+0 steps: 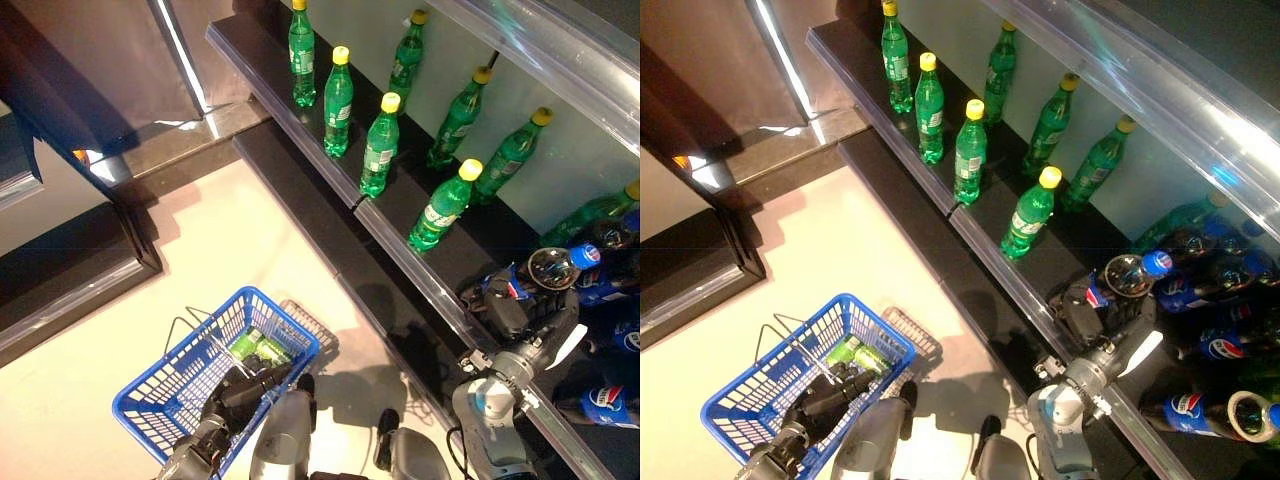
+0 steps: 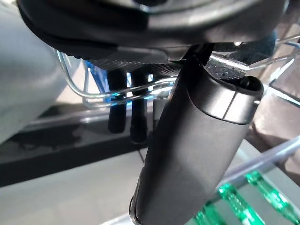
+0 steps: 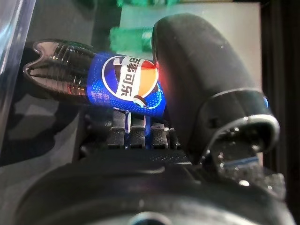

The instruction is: Pick up the drink and place into the basket.

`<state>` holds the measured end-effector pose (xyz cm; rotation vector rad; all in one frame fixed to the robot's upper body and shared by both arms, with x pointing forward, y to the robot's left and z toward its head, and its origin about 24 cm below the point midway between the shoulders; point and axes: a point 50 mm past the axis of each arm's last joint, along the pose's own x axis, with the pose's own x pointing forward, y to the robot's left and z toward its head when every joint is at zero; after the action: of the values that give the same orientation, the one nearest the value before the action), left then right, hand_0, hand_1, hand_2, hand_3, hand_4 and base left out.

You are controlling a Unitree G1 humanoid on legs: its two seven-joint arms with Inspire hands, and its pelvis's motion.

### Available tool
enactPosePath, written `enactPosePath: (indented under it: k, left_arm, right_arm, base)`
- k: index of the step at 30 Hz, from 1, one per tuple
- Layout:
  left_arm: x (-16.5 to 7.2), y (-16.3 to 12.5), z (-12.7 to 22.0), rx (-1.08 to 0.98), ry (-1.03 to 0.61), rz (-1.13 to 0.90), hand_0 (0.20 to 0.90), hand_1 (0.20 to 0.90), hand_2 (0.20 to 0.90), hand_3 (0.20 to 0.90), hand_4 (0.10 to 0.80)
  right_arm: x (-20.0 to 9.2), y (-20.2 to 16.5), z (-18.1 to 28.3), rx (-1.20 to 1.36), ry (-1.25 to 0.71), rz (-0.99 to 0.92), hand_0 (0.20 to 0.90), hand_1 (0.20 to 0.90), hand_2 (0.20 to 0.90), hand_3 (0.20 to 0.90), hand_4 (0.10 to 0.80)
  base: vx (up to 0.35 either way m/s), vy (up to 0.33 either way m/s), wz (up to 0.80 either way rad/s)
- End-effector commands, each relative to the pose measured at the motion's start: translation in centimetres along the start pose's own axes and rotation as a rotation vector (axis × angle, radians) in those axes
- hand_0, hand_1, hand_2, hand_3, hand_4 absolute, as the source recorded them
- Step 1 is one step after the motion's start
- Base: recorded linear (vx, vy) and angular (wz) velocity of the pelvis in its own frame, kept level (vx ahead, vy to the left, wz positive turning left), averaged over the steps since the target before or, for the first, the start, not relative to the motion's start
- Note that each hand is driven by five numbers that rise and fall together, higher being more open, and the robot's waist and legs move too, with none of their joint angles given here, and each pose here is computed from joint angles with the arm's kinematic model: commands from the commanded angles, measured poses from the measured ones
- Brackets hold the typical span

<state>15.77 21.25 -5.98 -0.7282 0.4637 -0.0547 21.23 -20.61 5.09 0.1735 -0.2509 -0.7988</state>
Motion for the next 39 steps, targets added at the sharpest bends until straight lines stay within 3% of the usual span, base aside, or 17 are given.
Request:
enactPosePath:
  k: [1,18,24,34,39]
  left_arm:
    - [-0.6,-7.1,2.8,0.022,-0.225,-0.415,0.300,0.300,0.300,0.200,0.100]
    - [-0.5,-11.0,4.1,0.040,-0.282,-0.583,0.300,0.300,0.300,0.200,0.100]
    - [-0.6,-13.6,3.9,0.043,-0.238,-0.745,0.300,0.300,0.300,0.200,0.100]
    - [-1.4,-18.2,4.0,-0.002,-0.236,-0.969,0.300,0.300,0.300,0.200,0.100]
    - [-1.7,-18.7,4.5,-0.020,-0.264,-1.015,0.300,0.300,0.300,0.200,0.100]
  right_arm:
    - [0.5,2.2,8.1,0.209,-0.420,0.284,0.300,0.300,0.300,0.200,0.100]
    - [-2.4,4.4,11.3,0.426,-0.454,0.640,0.300,0.300,0.300,0.200,0.100]
    - [-3.5,5.3,12.2,0.497,-0.436,0.778,0.300,0.300,0.300,0.200,0.100]
    - [-5.6,7.8,10.7,0.420,-0.289,0.990,0.300,0.300,0.300,0.200,0.100]
    - [-6.3,8.4,8.7,0.354,-0.148,1.076,0.300,0.300,0.300,0.200,0.100]
  base:
    - [-0.019,0.083,-0.06]
    - [-0.031,0.061,-0.01]
    - [-0.010,0.019,0.00]
    - [-0.006,0.019,0.00]
    - [-0.003,0.013,0.00]
